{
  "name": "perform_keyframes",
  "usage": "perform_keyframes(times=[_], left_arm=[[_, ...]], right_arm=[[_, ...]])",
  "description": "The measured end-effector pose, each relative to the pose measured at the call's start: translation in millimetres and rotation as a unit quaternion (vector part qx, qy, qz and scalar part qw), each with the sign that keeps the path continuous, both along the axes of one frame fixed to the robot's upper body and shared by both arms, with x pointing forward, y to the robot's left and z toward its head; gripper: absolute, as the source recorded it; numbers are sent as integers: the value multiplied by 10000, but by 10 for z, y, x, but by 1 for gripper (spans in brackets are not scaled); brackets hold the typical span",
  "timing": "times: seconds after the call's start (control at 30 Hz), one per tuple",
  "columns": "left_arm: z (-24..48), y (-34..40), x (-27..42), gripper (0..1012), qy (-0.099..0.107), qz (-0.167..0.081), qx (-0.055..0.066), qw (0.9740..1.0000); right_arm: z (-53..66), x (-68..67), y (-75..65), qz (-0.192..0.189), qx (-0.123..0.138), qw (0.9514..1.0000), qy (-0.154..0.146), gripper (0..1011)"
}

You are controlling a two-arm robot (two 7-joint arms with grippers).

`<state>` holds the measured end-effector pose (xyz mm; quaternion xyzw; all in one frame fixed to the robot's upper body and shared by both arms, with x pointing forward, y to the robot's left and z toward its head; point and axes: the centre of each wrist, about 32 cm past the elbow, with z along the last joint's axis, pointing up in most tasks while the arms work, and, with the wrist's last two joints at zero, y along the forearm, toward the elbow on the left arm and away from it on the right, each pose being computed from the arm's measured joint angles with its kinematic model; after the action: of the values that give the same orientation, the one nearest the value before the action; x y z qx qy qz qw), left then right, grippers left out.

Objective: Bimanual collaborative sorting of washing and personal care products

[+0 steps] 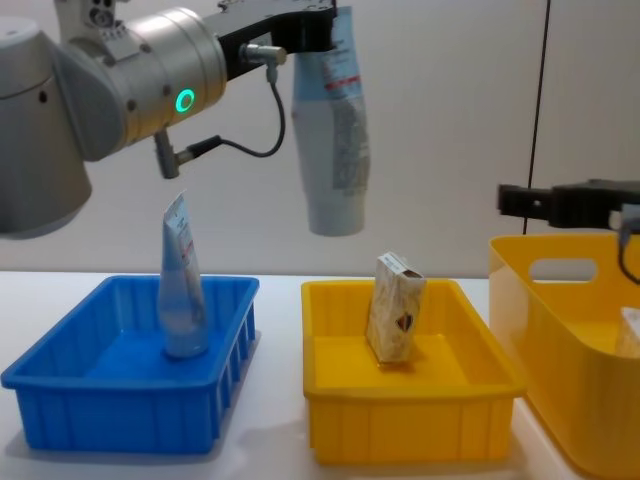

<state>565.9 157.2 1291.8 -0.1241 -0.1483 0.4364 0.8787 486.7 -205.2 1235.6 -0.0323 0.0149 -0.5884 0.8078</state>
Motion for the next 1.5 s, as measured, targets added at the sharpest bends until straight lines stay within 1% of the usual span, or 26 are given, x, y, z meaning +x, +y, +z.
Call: perform_keyframes(times=[0.1, 0.17, 0.2, 0.3, 0.43, 0.5, 0.53, 0.57, 0.6, 0.67, 0.7, 0.73, 0.77, 0.87, 0.9, 1.0, 1.03, 1.1, 1.3, 1.5], left_arm=[[20, -33, -6, 0, -26, -89, 1, 10000], [35, -57, -11, 0, -47, -147, 2, 9999], [38, -65, -13, 0, -52, -165, 4, 9998], [52, -91, -19, 0, -74, -233, 8, 9997], [66, -115, -26, 0, -94, -291, 12, 9995], [70, -128, -28, 0, -99, -318, 14, 9994], [75, -134, -30, 0, -105, -333, 14, 9994], [75, -134, -30, 0, -105, -333, 14, 9994], [79, -140, -31, 0, -111, -348, 14, 9993], [84, -148, -33, 0, -118, -367, 16, 9993], [85, -151, -34, 0, -120, -374, 17, 9992], [86, -153, -34, 0, -122, -379, 19, 9992], [88, -156, -35, 0, -124, -386, 22, 9992], [92, -165, -37, 0, -130, -407, 27, 9991], [96, -168, -39, 0, -136, -419, 32, 9990], [108, -176, -41, 0, -147, -444, 44, 9989], [109, -178, -42, 0, -147, -450, 48, 9989], [113, -179, -42, 0, -147, -457, 54, 9988], [124, -188, -46, 0, -142, -486, 81, 9987], [130, -192, -48, 0, -134, -504, 95, 9986]], right_arm=[[26, 40, 29, 232, -32, 9997, -15, 1004], [58, 83, 61, 482, -69, 9988, -31, 1004], [58, 83, 61, 482, -69, 9988, -31, 1004], [90, 129, 88, 711, -109, 9974, -45, 1004], [146, 201, 139, 1098, -171, 9938, -60, 1004], [171, 229, 156, 1216, -200, 9924, -74, 1004], [192, 254, 173, 1348, -217, 9906, -83, 1004], [192, 254, 173, 1348, -217, 9906, -83, 1004], [210, 278, 190, 1469, -239, 9888, -84, 1004], [236, 307, 210, 1591, -267, 9869, -97, 1004], [262, 333, 224, 1717, -287, 9847, -111, 1004], [274, 345, 232, 1775, -299, 9836, -117, 1004], [308, 374, 253, 1904, -326, 9811, -142, 1004], [349, 413, 279, 2086, -362, 9772, -165, 1004], [385, 445, 296, 2202, -392, 9745, -193, 1004], [430, 485, 319, 2346, -437, 9708, -231, 1004], [467, 514, 336, 2448, -467, 9681, -271, 1004], [510, 553, 352, 2549, -506, 9651, -315, 1004], [599, 643, 379, 2703, -605, 9601, -397, 1004], [650, 698, 382, 2721, -667, 9591, -416, 1004]])
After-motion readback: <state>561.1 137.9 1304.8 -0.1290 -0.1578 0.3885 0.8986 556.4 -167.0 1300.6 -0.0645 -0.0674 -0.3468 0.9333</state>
